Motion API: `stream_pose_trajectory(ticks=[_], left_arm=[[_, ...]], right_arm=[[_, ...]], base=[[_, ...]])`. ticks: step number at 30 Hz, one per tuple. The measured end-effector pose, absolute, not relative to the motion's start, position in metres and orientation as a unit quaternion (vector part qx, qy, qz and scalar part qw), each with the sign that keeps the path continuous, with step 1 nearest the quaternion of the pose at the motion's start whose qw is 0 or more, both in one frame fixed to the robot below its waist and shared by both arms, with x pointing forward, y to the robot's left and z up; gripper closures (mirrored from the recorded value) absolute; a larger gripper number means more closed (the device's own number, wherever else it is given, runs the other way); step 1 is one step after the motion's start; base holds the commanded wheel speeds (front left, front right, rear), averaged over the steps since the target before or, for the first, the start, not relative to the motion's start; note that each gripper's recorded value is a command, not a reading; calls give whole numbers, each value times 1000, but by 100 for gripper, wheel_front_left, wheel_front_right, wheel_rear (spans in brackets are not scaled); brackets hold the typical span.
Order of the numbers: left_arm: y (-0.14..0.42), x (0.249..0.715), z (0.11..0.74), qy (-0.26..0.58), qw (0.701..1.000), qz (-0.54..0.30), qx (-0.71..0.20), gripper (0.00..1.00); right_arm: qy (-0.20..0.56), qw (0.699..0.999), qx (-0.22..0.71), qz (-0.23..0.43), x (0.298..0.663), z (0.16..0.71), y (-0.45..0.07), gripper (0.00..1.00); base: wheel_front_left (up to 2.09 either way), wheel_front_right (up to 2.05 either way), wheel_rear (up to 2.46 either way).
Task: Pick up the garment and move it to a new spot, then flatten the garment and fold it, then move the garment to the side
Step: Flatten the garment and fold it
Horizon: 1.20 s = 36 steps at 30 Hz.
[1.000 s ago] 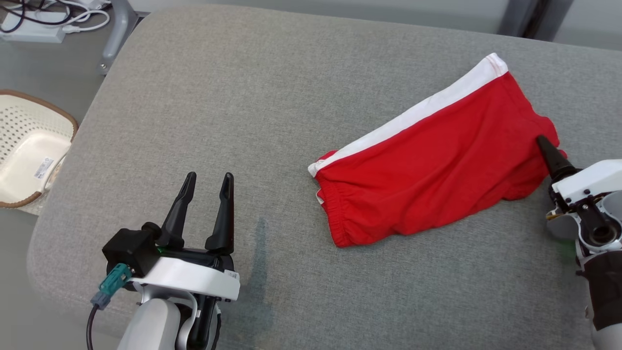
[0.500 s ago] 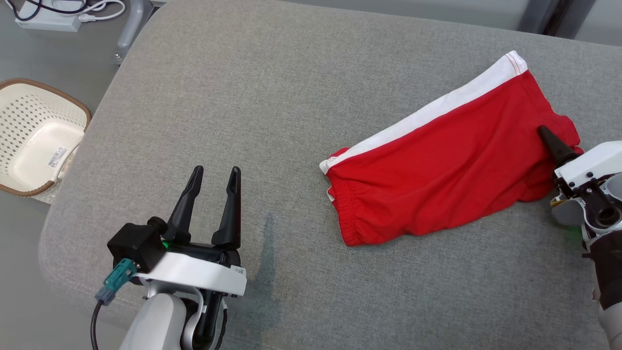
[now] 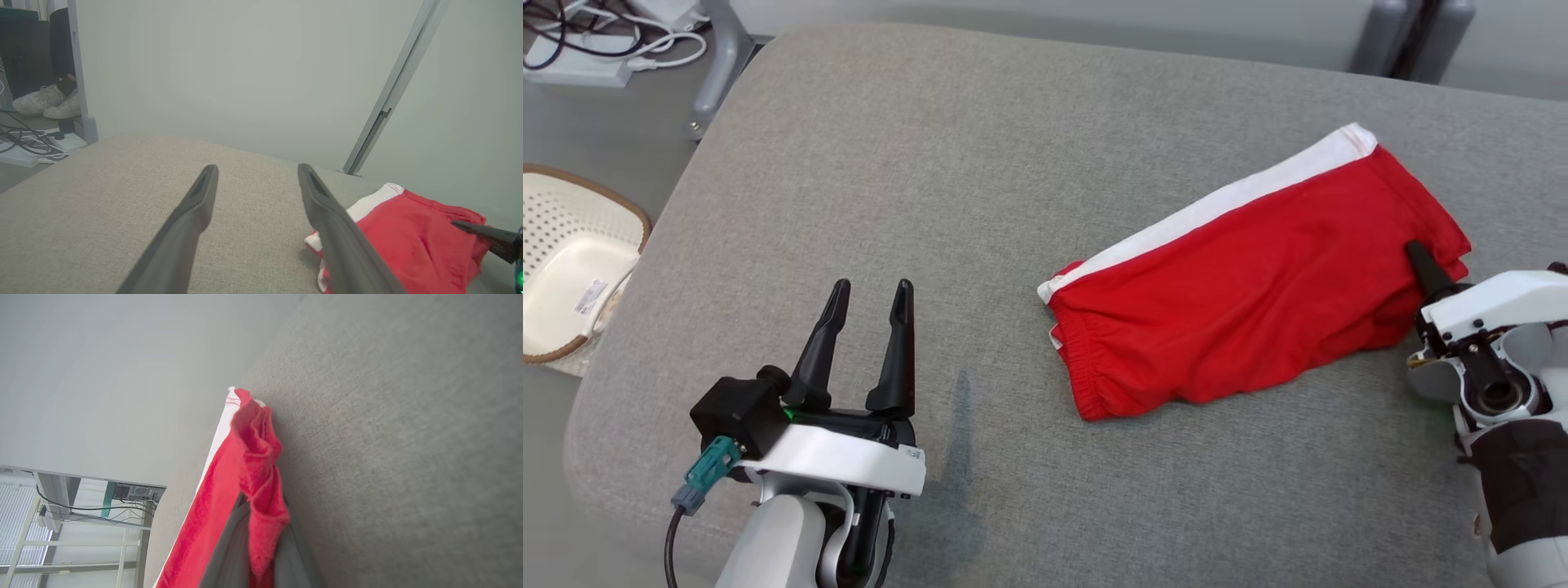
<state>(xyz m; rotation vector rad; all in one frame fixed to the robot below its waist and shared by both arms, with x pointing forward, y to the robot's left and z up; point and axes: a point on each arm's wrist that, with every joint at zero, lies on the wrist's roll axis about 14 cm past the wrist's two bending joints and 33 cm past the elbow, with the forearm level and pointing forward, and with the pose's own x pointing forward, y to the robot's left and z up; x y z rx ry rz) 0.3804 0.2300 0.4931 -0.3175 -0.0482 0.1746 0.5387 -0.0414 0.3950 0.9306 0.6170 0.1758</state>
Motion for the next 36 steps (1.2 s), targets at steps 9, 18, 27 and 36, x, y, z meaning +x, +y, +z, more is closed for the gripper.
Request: stream_pose_trajectory(ticks=[9,18,27,36], left_arm=[[216,386,499,-33,984,62,-166,0],[204,384,505,-40,983,43,-176,0],[196,384,510,-47,980,31,-189,0],[192,383,511,-48,980,26,-190,0]], right_arm=[[243,840,485,24,515,401,-81,100],[179,828,527,-68,489,400,-127,100],[175,815,541,-110,457,387,-148,100],[149,809,560,-101,457,402,-147,100]], base=[[0,0,0],[0,0,0],[0,0,0],[0,0,0]])
